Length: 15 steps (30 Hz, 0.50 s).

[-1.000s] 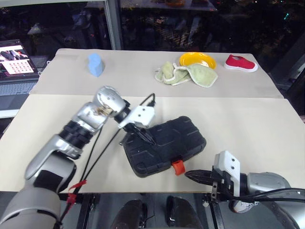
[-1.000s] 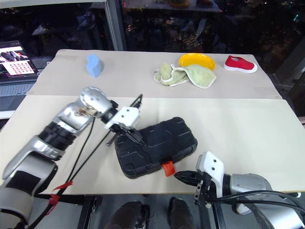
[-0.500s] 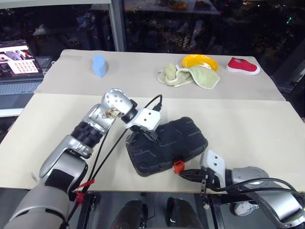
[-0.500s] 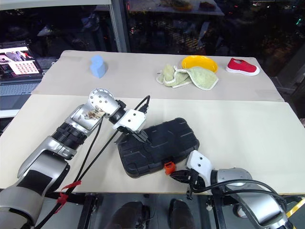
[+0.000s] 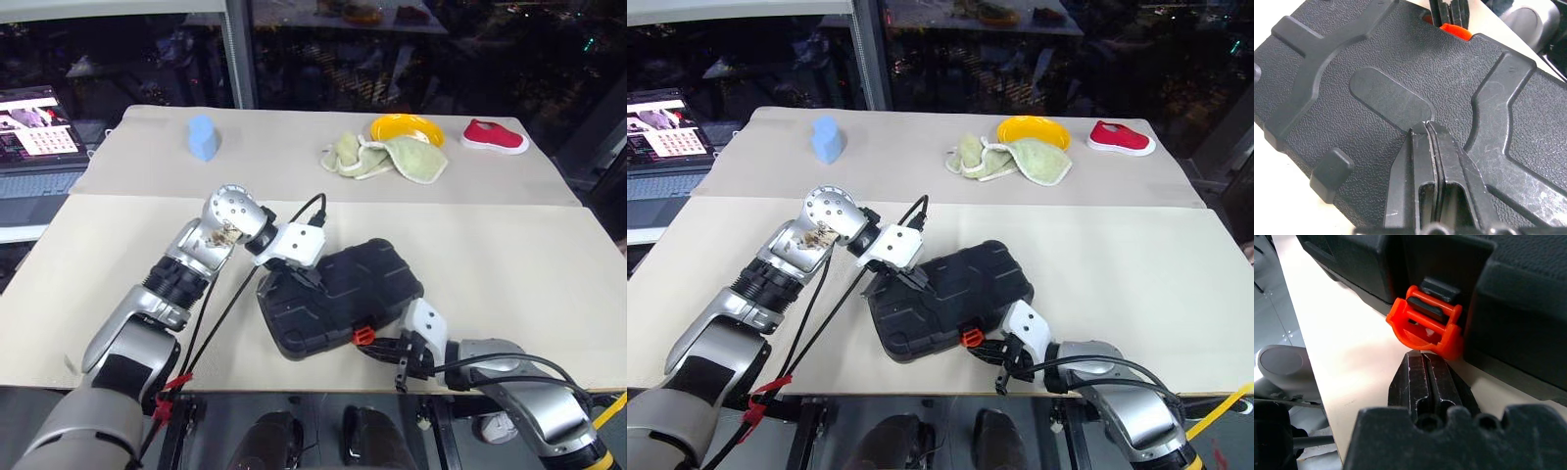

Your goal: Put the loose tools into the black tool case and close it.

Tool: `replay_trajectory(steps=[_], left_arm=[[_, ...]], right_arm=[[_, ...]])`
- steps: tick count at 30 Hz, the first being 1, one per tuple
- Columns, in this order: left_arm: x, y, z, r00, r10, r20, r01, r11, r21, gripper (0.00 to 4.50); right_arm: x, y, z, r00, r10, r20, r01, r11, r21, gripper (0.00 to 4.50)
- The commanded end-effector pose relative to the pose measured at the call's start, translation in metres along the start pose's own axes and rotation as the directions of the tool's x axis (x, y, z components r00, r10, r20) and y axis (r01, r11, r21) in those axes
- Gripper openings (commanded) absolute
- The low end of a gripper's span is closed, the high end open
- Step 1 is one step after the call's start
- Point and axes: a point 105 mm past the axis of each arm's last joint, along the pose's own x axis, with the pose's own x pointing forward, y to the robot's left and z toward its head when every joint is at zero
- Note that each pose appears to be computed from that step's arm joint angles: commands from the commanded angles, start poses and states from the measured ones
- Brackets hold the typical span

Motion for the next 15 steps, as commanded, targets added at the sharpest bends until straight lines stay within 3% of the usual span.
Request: replay_trajectory(steps=[1,8,15], left_arm=[[0.026,-0.015,-0.008,0.997,-0.075,-0.029,0.075,0.997,0.002,0.05],[0.032,-0.012,-0.005,0.998,-0.067,-0.009,0.067,0.998,0.007,0.05],[0.032,-0.008,-0.007,0.998,-0.055,-0.014,0.055,0.998,0.017,0.05]], right_arm=[[-0.016,-0.006,0.056,0.978,-0.054,0.202,0.077,0.991,-0.108,0.00],[-0.025,0.001,0.064,0.971,-0.060,0.231,0.088,0.989,-0.117,0.00],[-0.036,0.009,0.046,0.989,-0.056,0.139,0.072,0.991,-0.109,0.00]])
